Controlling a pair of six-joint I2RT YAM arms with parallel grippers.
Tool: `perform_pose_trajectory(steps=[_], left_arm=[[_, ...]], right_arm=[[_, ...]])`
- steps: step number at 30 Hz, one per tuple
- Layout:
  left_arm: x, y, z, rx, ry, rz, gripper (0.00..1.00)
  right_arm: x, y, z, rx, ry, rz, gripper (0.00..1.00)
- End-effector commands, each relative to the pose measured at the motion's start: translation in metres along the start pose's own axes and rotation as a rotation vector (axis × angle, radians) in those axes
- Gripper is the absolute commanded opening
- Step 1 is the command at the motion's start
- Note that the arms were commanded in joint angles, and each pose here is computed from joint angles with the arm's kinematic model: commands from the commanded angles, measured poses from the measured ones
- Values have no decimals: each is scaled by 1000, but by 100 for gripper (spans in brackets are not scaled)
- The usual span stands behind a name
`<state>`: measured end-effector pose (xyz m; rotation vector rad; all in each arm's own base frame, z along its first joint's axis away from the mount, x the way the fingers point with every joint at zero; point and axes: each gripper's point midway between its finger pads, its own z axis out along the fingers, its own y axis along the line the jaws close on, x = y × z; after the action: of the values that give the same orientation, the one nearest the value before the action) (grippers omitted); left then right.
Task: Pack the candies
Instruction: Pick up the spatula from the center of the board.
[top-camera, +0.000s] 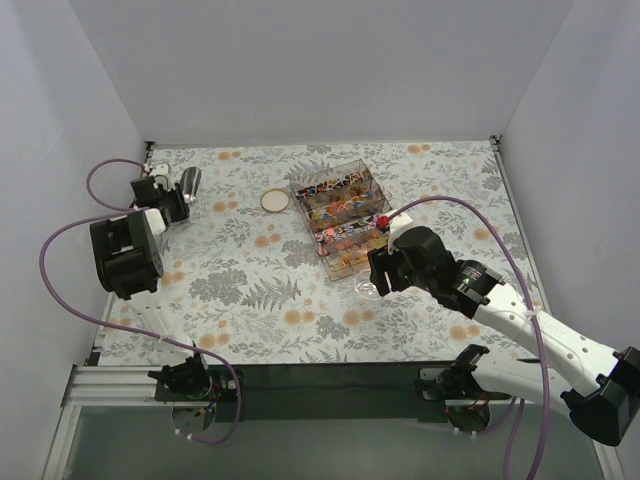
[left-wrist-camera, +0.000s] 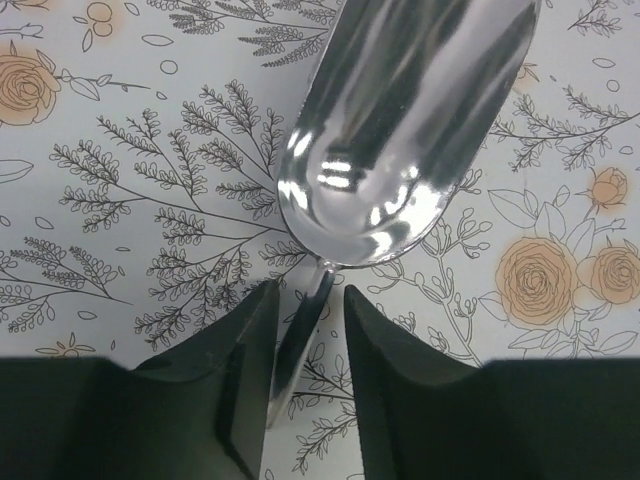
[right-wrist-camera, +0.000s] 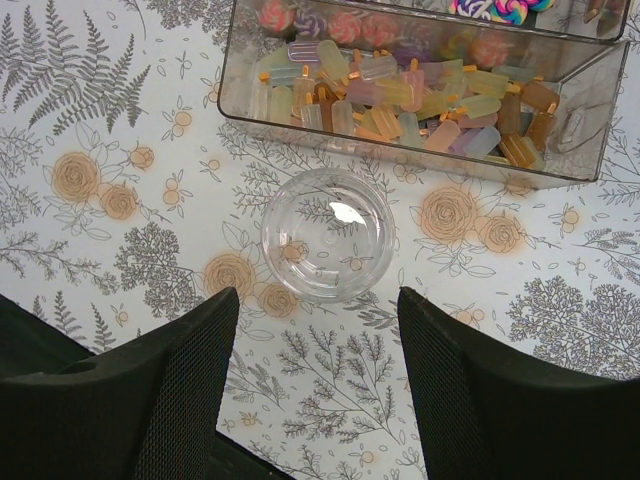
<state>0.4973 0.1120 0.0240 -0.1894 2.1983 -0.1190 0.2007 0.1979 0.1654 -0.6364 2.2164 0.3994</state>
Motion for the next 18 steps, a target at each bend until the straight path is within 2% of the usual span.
perform_pose_trajectory(steps=[1,3,4,7,11,15,18], left_arm=[[23,-6,-1,-26,62,29,29],[28,-8,-4,-41,68,33,22],[24,-11,-7,-39,53,40,15],[25,-15,-13,-62,45,51,10],[2,-24,-38,-109,-25,38,0],[-30,-49,-67,-57,-104,22,0],[-43,-87,-93,13,-119,64,0]], right_arm=[[-11,6,-2,-26,-39,16,71],[-10,8,-2,-34,-35,22,70],[-11,8,-3,-35,-40,25,70],[-10,8,-7,-38,-51,36,70],[-9,9,-11,-51,-64,59,70],[-11,16,-16,-87,-75,87,70],[-16,23,-20,-123,-79,100,69]])
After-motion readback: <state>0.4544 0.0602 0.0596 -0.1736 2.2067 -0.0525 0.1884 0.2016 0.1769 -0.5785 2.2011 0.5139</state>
